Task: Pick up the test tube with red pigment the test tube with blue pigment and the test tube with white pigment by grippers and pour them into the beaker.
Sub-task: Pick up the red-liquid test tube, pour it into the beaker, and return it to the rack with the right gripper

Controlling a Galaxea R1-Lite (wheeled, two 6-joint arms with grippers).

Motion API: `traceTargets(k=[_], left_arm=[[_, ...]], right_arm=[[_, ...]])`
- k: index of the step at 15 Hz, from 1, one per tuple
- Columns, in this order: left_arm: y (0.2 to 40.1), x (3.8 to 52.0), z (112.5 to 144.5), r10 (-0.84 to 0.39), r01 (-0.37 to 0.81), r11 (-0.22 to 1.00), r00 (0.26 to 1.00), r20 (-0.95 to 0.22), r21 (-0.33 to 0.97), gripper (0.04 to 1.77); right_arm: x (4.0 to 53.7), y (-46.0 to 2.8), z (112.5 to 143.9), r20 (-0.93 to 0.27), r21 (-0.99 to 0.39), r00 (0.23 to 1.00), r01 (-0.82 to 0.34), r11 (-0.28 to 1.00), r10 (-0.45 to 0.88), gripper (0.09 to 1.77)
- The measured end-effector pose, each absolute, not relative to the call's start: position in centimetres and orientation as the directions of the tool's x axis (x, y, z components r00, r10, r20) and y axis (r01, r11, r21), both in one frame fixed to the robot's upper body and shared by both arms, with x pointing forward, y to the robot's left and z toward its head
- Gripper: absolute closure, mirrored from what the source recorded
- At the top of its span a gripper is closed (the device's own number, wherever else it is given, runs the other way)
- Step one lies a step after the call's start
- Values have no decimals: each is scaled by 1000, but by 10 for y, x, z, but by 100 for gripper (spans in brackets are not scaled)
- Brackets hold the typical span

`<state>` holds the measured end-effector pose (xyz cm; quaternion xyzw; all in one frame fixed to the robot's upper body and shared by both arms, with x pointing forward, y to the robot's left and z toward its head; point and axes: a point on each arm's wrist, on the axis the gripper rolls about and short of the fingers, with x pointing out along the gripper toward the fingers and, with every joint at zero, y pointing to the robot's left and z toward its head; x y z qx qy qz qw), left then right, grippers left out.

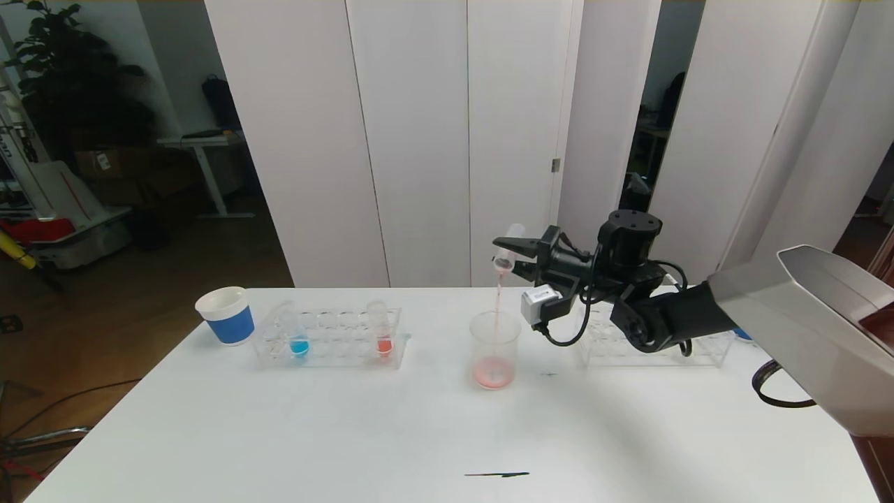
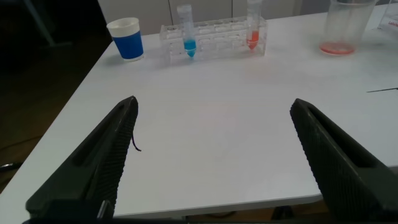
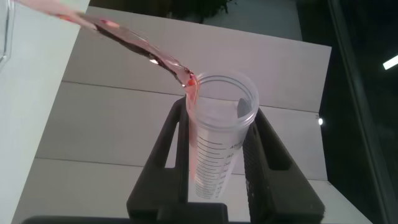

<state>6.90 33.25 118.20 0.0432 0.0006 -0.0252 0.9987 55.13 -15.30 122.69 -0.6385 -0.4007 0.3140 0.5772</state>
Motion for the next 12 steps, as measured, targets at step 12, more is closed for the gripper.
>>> traceTargets(k=[12], left_arm=[[333,69,1182,-51,51,995,999,-3,86,6]], right_arm=[[553,-151,1236,88,-969,478,245,-37,874,128]])
